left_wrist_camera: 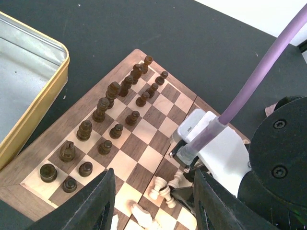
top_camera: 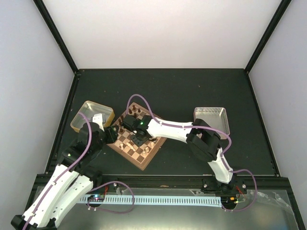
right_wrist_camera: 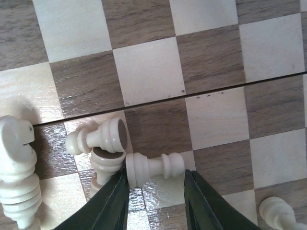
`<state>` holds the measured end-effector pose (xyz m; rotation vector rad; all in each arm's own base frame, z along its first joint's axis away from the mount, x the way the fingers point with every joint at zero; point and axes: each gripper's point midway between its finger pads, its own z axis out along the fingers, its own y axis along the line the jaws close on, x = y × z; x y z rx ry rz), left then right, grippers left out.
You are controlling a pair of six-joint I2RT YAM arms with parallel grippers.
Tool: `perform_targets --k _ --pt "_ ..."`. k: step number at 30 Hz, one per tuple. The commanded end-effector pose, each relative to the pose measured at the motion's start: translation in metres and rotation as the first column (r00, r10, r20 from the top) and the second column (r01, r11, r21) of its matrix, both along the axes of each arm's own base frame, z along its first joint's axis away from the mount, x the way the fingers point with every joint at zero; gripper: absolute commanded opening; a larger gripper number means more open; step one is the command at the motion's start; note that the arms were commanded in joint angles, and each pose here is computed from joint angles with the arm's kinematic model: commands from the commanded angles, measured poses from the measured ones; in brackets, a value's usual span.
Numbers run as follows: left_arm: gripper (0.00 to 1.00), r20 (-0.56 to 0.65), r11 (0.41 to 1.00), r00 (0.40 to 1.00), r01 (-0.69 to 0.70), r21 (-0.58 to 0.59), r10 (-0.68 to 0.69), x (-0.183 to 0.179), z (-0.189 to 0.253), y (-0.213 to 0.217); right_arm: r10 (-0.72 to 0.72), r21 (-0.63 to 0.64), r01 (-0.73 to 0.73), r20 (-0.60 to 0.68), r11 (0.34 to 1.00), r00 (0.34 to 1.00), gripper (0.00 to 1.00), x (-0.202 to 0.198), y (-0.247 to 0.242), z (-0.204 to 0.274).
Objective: Set up the chess pieces on the board
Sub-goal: Pick up the chess piece from the chessboard.
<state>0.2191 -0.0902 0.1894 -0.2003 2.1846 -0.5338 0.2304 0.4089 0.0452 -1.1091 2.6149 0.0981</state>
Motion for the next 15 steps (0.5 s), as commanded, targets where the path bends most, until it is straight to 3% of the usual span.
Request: perform_targets --k 1,8,15 --pt "0.46 -0.011 1.0 1.0 -0.002 -0.019 0.002 0.0 -0.002 -0.001 -0.084 0.078 0.081 0.036 0.994 0.996 0.32 0.009 0.002 0.028" --pt "0.46 -0.025 0.999 1.0 -0.011 -0.04 0.01 -0.001 -0.006 -0.002 -0.26 0.218 0.257 -0.017 0.941 0.966 0.24 0.008 0.005 0.063" --pt "0.46 -0.051 0.998 0.999 0.012 -0.066 -0.016 -0.005 -0.014 -0.008 -0.381 0.186 0.39 -0.082 0.902 0.921 0.25 0.01 0.0 0.041"
